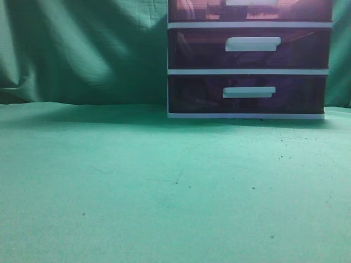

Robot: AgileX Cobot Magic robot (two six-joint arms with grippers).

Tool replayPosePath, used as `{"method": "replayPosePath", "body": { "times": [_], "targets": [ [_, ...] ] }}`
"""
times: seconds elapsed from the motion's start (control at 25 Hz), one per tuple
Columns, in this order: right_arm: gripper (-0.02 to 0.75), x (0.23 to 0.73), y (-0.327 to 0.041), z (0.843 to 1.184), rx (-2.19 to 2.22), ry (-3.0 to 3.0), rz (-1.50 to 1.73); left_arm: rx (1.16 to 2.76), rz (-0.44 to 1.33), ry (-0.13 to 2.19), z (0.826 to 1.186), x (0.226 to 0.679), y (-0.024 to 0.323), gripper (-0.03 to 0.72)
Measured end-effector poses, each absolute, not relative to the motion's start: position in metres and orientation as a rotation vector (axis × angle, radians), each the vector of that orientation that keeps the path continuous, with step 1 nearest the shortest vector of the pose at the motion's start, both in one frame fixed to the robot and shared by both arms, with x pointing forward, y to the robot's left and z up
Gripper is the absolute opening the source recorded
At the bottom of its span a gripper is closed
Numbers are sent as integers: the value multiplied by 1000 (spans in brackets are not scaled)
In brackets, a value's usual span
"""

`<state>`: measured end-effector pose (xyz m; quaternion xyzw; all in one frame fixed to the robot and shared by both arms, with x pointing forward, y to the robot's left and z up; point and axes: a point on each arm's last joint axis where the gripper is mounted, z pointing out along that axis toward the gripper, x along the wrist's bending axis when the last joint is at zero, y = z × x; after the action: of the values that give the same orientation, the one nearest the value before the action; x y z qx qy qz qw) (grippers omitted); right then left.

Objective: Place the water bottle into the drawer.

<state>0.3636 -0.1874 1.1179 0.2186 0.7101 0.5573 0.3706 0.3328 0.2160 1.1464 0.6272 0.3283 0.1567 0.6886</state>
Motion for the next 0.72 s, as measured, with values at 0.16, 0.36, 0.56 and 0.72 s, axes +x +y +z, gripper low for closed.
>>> {"method": "replayPosePath", "body": {
  "times": [0.16, 0.36, 0.56, 0.72],
  "targets": [
    [0, 360, -183, 1118, 527, 1841, 1494, 1320, 448, 771, 1124, 311, 234, 0],
    [0, 359, -182, 1119, 526, 1845, 1514, 1185, 562, 769, 1101, 282, 256, 0],
    [0, 358, -181, 1119, 517, 1849, 1527, 1049, 656, 786, 1080, 267, 273, 0],
    [0, 358, -181, 1119, 517, 1849, 1531, 1001, 703, 828, 1064, 268, 280, 0]
  ]
}}
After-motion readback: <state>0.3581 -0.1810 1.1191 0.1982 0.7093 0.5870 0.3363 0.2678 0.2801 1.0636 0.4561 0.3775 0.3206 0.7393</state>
